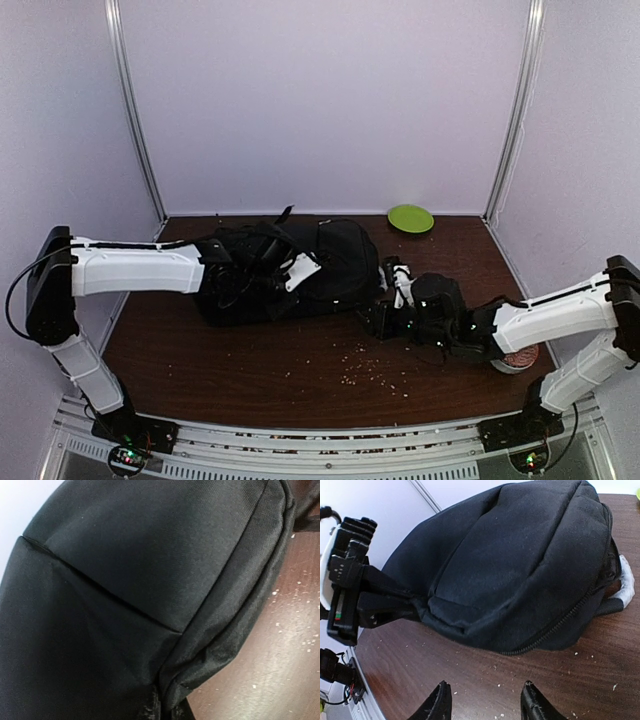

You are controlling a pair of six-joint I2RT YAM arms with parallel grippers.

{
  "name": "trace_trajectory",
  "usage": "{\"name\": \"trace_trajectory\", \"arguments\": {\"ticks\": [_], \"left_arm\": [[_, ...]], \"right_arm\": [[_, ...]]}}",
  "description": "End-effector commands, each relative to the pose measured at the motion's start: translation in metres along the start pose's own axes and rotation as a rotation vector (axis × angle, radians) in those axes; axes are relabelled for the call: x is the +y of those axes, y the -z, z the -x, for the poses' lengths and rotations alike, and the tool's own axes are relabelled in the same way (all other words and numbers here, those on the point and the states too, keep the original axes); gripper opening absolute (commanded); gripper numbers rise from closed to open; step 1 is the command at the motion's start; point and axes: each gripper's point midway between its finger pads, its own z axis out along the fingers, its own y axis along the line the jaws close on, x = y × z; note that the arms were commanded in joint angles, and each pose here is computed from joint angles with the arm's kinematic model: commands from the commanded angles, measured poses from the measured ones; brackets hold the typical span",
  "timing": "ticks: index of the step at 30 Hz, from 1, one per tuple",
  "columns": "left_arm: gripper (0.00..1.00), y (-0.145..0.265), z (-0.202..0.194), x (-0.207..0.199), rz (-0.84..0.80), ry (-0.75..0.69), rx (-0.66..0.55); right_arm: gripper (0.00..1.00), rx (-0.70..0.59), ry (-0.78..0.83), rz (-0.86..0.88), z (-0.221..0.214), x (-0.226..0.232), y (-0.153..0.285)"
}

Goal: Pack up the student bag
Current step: Zip the student bag at the center of the board.

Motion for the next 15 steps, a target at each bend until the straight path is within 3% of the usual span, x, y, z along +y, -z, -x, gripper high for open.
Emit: {"name": "trace_trajectory", "arguments": {"ticks": [1, 15], "left_arm": [[0.0, 0.016, 0.042, -0.03, -0.175, 0.095, -0.103], [0.0, 0.014, 0.043, -0.03, -0.178, 0.123, -0.072]], "right_arm": [[0.47, -0.153, 0.038, -0.031, 0.028, 0.013, -0.016], [0.4, -0.127, 0.016, -0.091, 0.0, 0.009, -0.053]]}}
